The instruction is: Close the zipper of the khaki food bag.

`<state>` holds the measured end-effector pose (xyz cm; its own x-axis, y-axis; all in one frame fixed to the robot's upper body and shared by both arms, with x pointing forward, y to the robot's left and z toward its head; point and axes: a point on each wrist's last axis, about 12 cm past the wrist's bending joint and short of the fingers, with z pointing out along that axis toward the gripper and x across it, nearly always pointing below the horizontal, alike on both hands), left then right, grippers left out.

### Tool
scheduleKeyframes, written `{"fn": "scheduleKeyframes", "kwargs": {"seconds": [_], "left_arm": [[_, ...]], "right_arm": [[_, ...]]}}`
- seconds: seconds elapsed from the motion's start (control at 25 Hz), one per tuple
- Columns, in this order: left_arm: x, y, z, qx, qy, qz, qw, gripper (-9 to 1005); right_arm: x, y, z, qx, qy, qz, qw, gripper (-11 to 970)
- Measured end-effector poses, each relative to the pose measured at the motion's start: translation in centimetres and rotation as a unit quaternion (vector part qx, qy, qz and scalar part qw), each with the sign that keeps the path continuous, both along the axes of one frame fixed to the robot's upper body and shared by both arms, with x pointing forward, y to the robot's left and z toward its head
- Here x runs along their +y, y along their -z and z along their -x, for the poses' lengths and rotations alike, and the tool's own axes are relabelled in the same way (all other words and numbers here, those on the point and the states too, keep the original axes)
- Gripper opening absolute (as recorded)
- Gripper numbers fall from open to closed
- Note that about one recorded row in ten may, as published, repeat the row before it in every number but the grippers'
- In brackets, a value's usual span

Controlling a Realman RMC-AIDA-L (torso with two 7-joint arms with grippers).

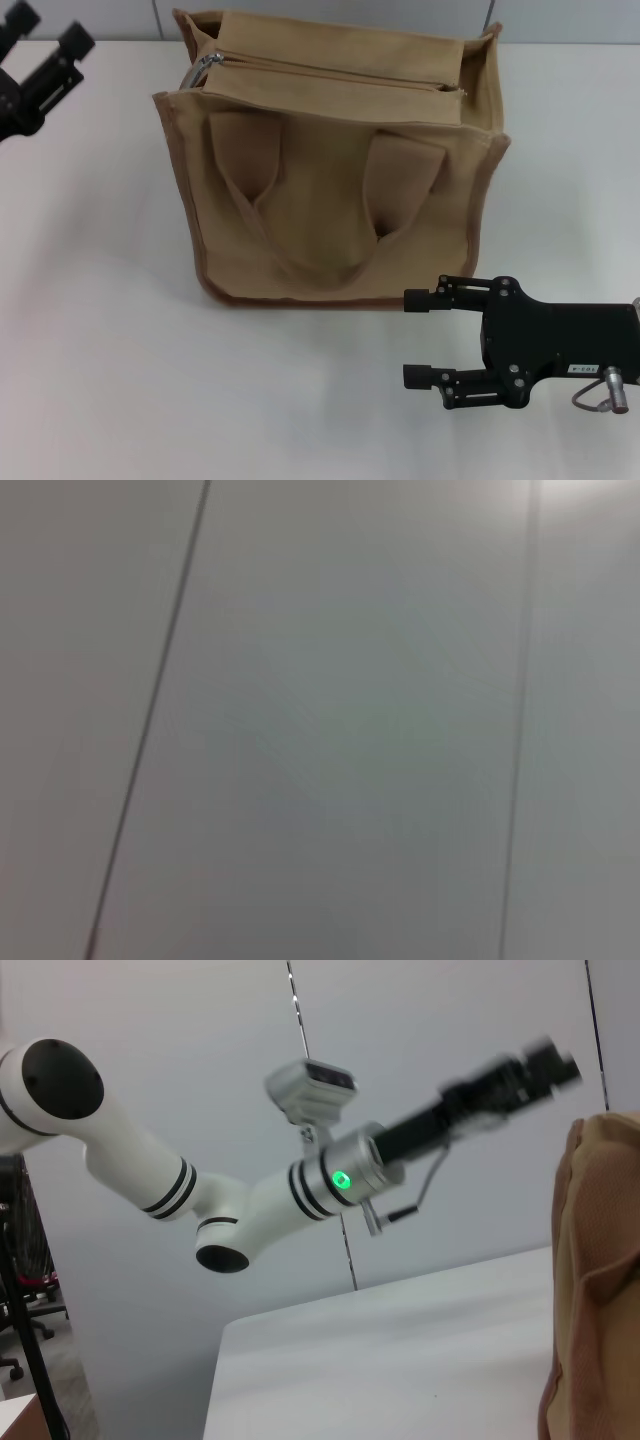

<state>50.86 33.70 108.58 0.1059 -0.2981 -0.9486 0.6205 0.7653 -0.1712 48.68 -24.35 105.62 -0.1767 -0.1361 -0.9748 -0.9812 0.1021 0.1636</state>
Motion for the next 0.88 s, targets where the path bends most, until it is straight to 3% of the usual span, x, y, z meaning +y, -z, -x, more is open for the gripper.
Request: {"fn": "scheduleKeyframes", "kwargs": {"seconds": [0.04, 0.08, 0.2, 0.52, 0.88], "left_arm": [[0.3, 0.3, -0.3, 0.017, -0.006, -0.017, 1.000, 821], [0.7, 1.2, -0.7, 0.053, 0.000, -0.075, 0.996, 821], [0.4, 1.8, -1.3, 0.074, 0.034, -0.157, 0.984, 820], [-1.8, 1.9, -2.0, 0.066, 0.092, -0.192, 0.975, 819], [-3.3, 1.5, -2.8, 0.041, 0.091, -0.190, 0.977, 818]], "right_arm": [[0.0, 0.0, 0.0, 0.000, 0.000, 0.000, 1.000, 766], [0.0, 0.0, 0.0, 0.000, 0.000, 0.000, 1.000, 766], [-0.1, 0.0, 0.0, 0.000, 0.000, 0.000, 1.000, 766], [-0.1, 0.0, 0.1, 0.001, 0.001, 0.001, 1.000, 766], [-0.2, 0.1, 0.2, 0.003, 0.003, 0.000, 1.000, 765]]}}
